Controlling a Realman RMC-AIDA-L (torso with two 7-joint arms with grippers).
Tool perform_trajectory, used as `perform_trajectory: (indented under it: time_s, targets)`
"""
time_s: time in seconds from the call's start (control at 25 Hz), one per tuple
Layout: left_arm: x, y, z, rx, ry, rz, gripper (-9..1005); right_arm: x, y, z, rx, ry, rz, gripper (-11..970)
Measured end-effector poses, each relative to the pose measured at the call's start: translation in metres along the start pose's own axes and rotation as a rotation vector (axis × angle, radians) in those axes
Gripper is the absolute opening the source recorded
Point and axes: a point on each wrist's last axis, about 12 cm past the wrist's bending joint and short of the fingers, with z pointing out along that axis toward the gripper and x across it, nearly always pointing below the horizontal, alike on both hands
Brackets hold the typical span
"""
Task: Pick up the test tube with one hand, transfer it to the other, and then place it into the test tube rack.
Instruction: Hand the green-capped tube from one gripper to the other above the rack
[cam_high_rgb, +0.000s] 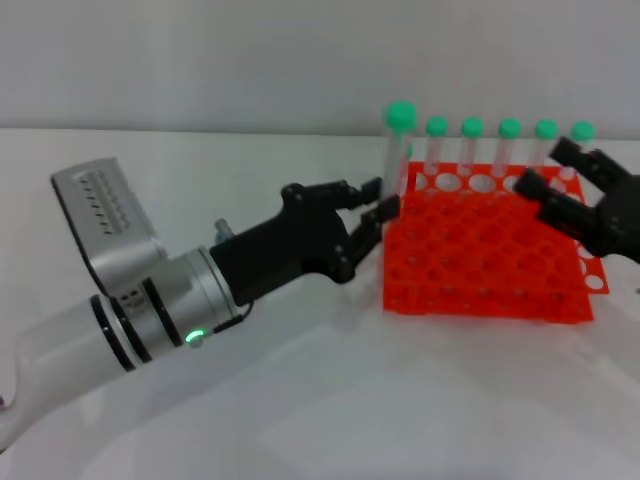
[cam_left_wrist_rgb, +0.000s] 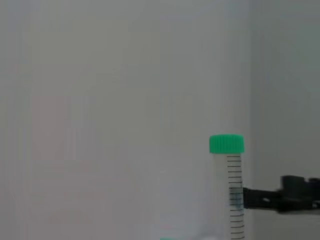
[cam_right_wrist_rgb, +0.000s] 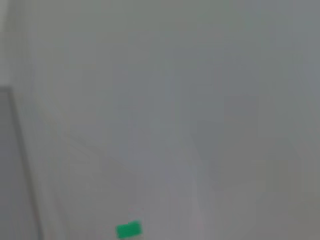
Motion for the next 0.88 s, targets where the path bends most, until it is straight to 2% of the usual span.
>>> perform_trajectory:
  time_s: [0.2,0.64,0.88]
  targets:
    - [0.002,-0.006,0.004,0.046,0.021,0.016,201,-0.003,0.003,0.021,-0.088,0.044,-0.005,850]
    - [0.005,-0.006,0.006,0.047,0.049,0.029,203,-0.004,0.014,0.051,-0.221,0.102,0.001,850]
    - [0.007,-0.008,0.008,0.061,0.067,0.033,203,-0.003,0.020,0.067,-0.253,0.105,0.007,849]
